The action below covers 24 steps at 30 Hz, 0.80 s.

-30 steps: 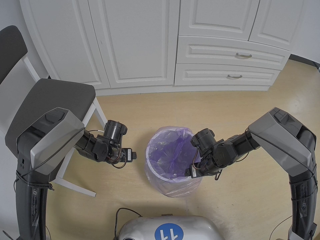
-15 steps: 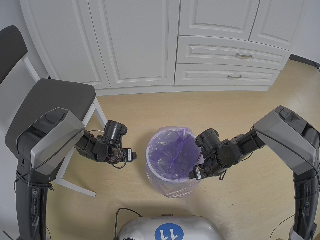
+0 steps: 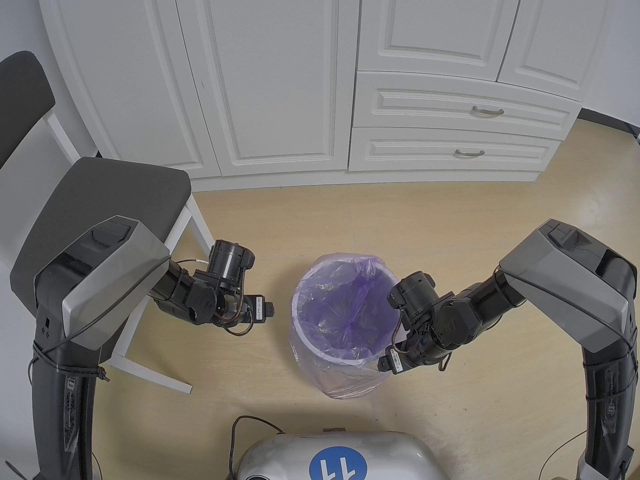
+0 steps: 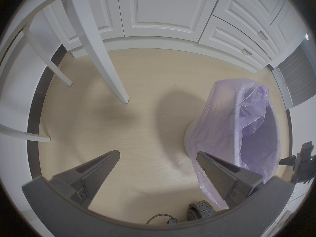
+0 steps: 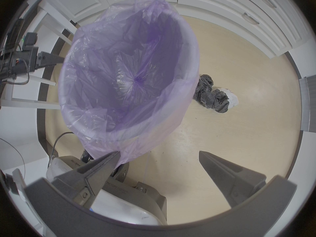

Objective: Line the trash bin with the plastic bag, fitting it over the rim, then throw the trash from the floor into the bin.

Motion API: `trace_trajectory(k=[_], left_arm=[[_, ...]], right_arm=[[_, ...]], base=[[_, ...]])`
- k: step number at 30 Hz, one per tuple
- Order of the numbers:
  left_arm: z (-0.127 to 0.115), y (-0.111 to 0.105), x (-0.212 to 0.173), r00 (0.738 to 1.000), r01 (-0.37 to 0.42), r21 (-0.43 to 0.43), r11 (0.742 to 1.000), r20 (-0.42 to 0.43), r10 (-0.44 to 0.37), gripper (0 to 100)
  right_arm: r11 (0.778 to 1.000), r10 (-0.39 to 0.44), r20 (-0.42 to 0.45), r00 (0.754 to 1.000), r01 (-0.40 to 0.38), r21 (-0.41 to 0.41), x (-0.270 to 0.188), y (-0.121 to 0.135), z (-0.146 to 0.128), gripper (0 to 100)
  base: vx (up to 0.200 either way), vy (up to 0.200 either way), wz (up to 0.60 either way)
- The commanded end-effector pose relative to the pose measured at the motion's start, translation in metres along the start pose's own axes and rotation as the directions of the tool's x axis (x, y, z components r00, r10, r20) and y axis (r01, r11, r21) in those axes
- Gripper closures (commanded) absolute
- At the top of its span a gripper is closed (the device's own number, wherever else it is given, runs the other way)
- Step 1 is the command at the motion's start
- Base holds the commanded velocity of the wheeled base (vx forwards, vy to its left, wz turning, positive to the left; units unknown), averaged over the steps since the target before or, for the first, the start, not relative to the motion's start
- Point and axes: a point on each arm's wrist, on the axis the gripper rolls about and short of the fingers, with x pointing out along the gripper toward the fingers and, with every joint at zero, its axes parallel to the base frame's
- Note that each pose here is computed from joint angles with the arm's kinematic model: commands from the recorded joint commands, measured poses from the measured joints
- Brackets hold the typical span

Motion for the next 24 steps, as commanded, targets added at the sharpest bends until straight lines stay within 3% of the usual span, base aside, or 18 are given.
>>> trace_trajectory(k=[1,12,19,24], left_arm=[[-0.003,0.001,0.003,1.000,-0.003,0.001,1.000,-0.007,0.003,0],[-0.001,0.001,0.003,1.000,-0.003,-0.002,1.000,0.003,0.003,0],[0.001,0.004,0.004,1.000,-0.007,-0.011,1.000,0.008,0.007,0],[0.002,0.005,0.004,1.000,-0.018,-0.012,1.000,0.014,0.018,0]], right_arm=[[1.000,-0.008,-0.012,1.000,0.008,-0.006,0.010,0.002,-0.005,0],[0.999,-0.007,0.139,0.990,0.012,-0.037,0.016,-0.004,-0.010,0],[1.000,-0.019,0.185,0.983,0.022,-0.013,0.022,-0.007,-0.005,0],[0.999,-0.037,0.264,0.964,0.029,0.031,0.031,-0.016,0.005,0]], base=[[0.000,0.000,0.00],[0.000,0.000,0.00],[0.000,0.000,0.00],[0.000,0.000,0.00]])
